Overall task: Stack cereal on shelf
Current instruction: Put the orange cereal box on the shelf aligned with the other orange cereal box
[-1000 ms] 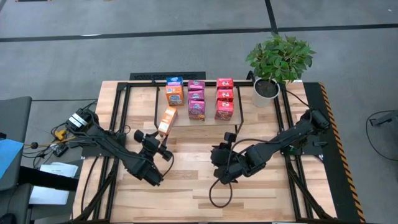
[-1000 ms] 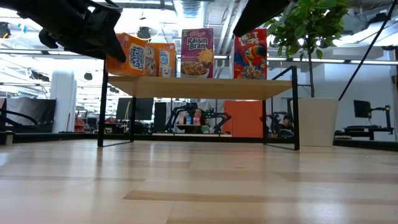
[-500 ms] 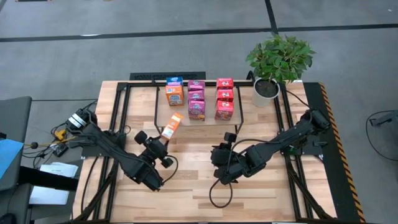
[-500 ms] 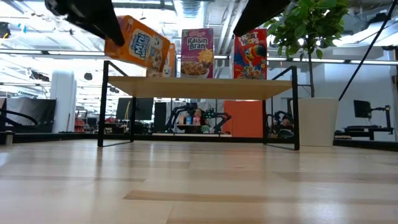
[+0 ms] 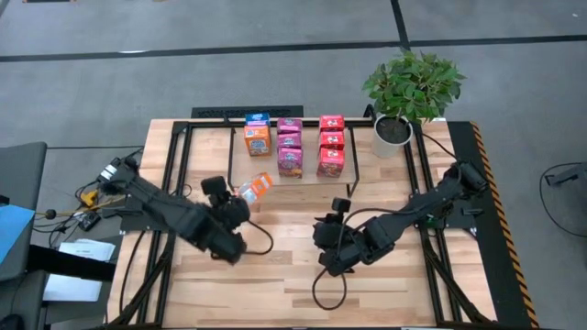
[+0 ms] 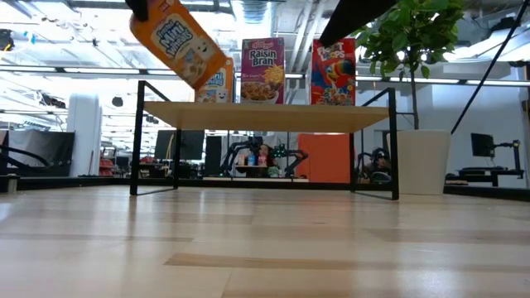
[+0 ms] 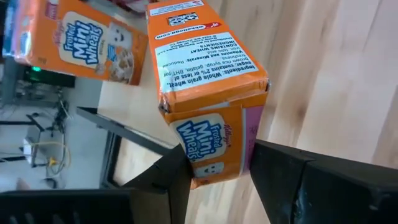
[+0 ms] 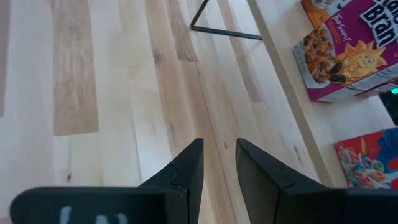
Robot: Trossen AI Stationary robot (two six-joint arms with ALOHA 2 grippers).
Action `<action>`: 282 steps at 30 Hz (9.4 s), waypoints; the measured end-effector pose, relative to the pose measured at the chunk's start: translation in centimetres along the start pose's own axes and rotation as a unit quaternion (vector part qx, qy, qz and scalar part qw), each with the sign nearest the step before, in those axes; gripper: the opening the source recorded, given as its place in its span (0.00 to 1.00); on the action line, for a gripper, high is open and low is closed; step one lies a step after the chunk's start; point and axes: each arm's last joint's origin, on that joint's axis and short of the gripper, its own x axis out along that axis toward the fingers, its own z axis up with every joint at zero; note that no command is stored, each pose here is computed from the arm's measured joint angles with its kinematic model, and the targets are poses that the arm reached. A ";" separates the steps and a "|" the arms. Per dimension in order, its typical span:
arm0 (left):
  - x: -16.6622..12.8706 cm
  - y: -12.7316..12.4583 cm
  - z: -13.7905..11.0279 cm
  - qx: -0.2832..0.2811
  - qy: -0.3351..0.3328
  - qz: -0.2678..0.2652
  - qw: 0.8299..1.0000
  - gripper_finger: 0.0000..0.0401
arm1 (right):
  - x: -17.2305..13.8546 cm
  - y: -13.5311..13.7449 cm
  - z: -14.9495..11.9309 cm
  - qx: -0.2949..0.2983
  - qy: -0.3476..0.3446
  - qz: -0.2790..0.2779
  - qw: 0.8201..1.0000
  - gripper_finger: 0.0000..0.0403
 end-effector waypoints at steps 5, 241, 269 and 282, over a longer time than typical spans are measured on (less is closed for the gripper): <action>-0.2 3.4 2.3 0.042 0.019 -0.047 0.998 0.34 | -0.4 0.3 -0.2 -0.007 -0.001 0.004 1.000 0.29; -4.7 17.4 -6.7 0.009 -0.532 -0.137 0.835 0.56 | 7.0 -17.1 12.2 0.096 -0.459 0.218 0.856 0.38; -3.8 16.8 -6.3 -0.036 -0.505 -0.140 0.851 0.56 | 6.2 -14.1 11.8 0.092 -0.457 0.237 0.852 0.35; -3.1 16.0 -5.5 -0.028 -0.491 -0.162 0.856 0.56 | 5.9 -13.1 11.8 0.072 -0.451 0.235 0.858 0.34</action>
